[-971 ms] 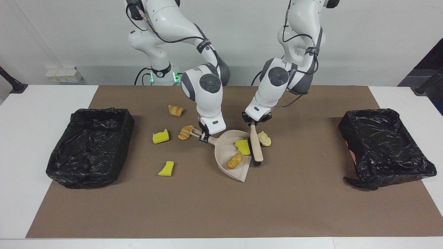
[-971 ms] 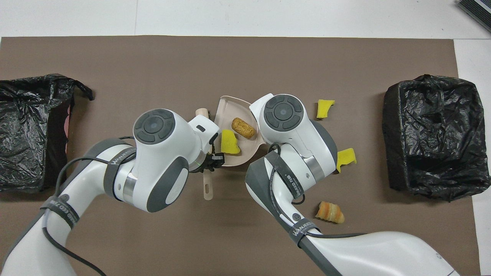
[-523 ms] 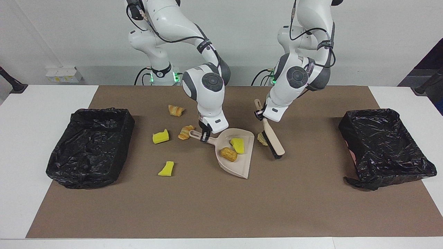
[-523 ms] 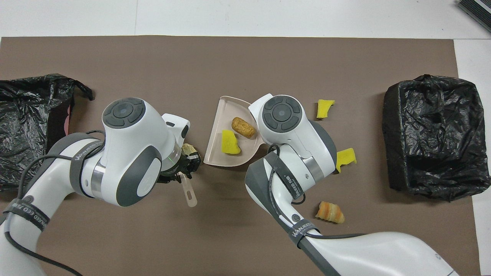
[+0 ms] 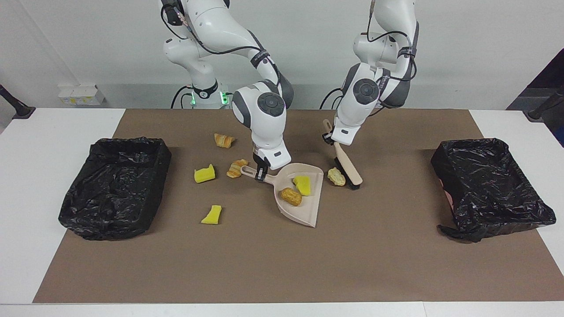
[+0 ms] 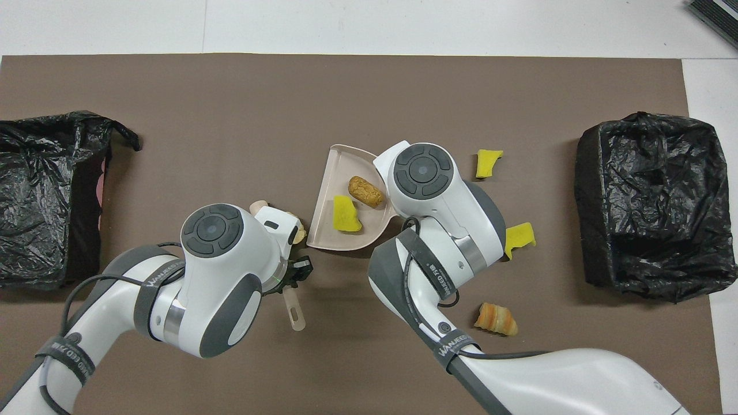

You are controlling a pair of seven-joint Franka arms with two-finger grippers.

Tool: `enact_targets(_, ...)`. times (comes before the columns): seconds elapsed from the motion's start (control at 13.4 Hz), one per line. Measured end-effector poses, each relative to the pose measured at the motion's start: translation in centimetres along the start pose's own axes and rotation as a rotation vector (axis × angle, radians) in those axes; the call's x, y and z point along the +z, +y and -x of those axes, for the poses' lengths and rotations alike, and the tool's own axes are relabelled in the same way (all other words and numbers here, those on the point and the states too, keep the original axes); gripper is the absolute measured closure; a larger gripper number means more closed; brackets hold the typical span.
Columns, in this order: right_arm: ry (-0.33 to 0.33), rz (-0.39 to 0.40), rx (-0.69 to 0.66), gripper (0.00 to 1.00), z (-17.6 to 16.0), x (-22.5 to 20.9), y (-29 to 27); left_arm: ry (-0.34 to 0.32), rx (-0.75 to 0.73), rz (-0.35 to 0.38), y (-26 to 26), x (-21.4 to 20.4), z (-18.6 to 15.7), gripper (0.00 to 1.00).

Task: Sweep and dump trash in bin
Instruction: 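Brush the debris into the dustpan held by the right gripper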

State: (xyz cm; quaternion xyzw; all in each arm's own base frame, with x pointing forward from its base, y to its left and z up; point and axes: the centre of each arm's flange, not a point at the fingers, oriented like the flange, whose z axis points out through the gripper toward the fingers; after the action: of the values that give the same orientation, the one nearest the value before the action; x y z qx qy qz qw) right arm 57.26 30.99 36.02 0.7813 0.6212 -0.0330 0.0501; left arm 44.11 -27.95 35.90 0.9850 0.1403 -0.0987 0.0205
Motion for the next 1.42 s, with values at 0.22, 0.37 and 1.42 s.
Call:
enact_targets(0.22,-0.011,0.011,-0.011,0.69,-0.1,0.0,0.0,0.036,0.197,0.03,0.7,0.2,-0.7,0.74)
enact_targets(0.37,-0.015,0.015,-0.014,0.69,0.0,0.0,0.0,0.05,0.335,0.036,1.6,0.1,-0.1,0.74)
enact_targets(1.42,-0.021,0.021,-0.067,0.69,0.8,0.0,0.7,-0.056,0.394,-0.083,0.7,-9.6,6.9,0.74)
